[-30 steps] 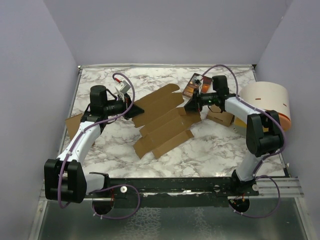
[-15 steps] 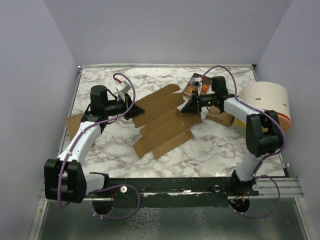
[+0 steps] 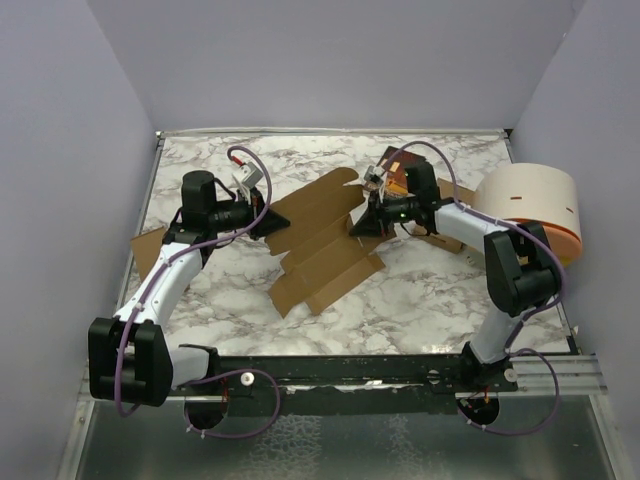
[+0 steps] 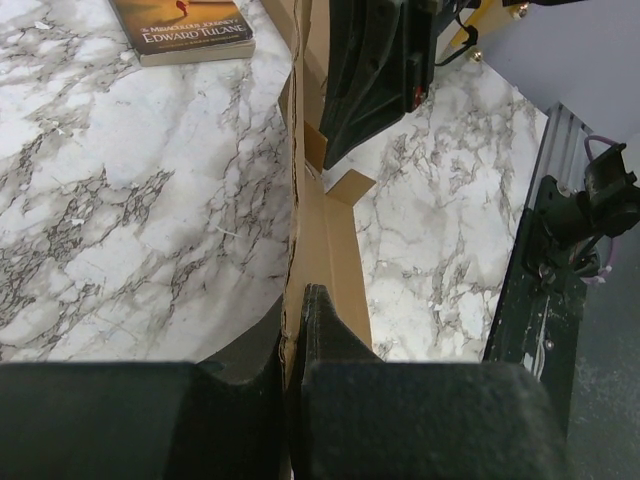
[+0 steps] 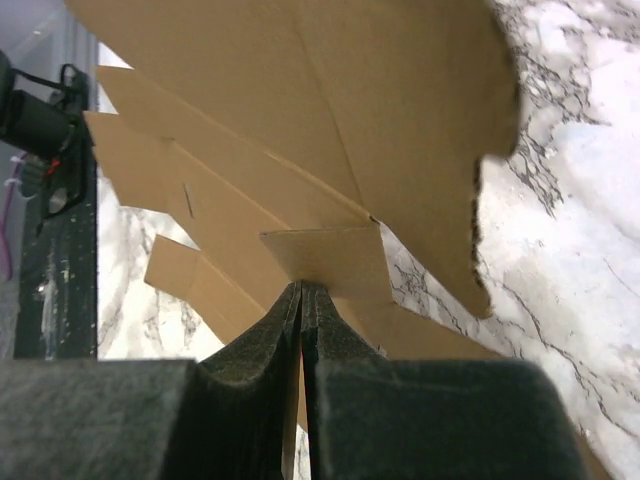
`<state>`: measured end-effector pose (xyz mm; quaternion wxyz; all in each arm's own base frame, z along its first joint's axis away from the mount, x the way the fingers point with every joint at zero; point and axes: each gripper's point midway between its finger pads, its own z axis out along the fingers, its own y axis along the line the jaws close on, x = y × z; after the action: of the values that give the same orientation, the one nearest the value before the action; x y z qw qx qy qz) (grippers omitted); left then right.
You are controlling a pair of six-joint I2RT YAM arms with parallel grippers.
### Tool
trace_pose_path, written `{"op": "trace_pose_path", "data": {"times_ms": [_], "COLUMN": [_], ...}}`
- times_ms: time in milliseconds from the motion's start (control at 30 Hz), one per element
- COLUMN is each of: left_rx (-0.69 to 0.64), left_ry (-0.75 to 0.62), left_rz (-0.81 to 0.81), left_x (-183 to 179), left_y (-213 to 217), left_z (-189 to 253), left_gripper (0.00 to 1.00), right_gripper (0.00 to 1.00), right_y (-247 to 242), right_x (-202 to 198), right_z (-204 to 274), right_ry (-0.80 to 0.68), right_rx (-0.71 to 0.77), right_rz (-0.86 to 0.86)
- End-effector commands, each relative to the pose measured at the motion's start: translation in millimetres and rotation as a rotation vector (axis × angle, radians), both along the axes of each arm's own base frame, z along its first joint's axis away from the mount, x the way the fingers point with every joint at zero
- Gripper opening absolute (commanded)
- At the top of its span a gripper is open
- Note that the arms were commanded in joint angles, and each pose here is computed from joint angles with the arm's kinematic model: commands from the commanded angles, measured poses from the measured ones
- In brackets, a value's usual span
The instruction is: Fold the paper box
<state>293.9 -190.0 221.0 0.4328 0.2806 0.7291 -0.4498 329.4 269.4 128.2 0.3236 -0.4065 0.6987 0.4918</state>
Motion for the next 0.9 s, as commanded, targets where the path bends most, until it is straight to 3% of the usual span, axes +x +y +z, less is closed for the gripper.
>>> {"op": "trace_pose_path", "data": {"times_ms": [0,200,867], "left_rx": [-0.001,0.002,0.038], "left_ry": [-0.034,-0.029,-0.033], "left_rz": [-0.026,-0.03,0.002], "left_x": [-3.0,-3.3,2.1], "left_y": [-3.6,-5.3,-1.6], "left_z": [1.9,-0.1,-4.7], "left_gripper": [0.0,0.0,0.0], "right_gripper": [0.04,0.04,0.05], "right_y": [4.6,10.2,-13.7], "right_x": [18.3,29.2,30.7], "right_z": [-5.0,-11.6,16.2], "right_ry": [-0.083,-0.118,-0.209], "right_rx": [-0.066,-0.104,-0.068], "right_rz": [-0.133,-0.233,-0.129]}}
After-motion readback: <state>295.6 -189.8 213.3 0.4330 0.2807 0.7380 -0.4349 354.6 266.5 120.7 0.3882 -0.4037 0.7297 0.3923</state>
